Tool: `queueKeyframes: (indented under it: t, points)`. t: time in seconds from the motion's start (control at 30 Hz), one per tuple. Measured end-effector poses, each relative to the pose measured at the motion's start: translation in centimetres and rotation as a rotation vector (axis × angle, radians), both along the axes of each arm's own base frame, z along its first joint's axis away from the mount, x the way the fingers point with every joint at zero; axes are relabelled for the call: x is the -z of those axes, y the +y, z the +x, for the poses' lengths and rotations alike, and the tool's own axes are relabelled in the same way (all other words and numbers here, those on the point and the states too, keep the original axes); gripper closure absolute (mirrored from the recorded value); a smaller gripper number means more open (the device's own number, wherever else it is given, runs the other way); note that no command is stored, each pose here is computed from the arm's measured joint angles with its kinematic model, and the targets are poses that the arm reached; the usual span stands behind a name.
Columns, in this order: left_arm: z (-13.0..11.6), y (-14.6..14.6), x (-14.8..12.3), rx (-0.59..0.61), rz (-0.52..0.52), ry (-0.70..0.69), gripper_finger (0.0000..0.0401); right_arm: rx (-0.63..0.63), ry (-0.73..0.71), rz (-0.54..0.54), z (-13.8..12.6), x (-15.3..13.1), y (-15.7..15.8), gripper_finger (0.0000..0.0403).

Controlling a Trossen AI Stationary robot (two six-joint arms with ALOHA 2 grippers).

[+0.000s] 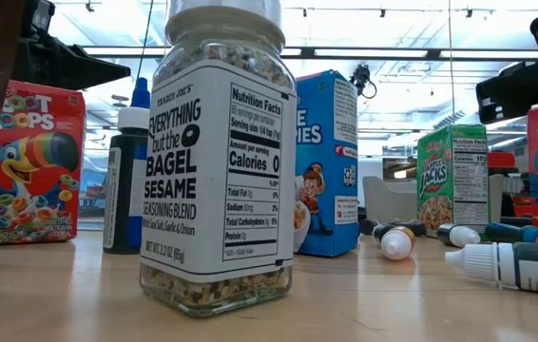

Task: Pick & Place Kitchen Items
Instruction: Put the red seasoning can into the transparent bin

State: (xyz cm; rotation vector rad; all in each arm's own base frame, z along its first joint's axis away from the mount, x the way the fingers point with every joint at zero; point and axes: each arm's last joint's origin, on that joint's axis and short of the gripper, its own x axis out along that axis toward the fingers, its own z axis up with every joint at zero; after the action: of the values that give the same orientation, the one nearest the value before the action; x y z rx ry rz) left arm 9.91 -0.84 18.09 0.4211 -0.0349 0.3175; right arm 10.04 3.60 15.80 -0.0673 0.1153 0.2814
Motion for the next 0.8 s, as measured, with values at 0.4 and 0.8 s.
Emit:
queueKeyframes:
  t: [0.4, 0.8]
  points:
    - [0.0, 0.0, 0.0, -0.001, 0.026, 0.009, 0.0245, 0.000, 0.000, 0.000, 0.0, 0.0, 0.0, 0.0248]
    - [-0.1, -0.6, -1.0, 0.232, -0.154, -0.144, 0.0245, 0.000, 0.000, 0.000, 0.0, 0.0, 0.0, 0.0248]
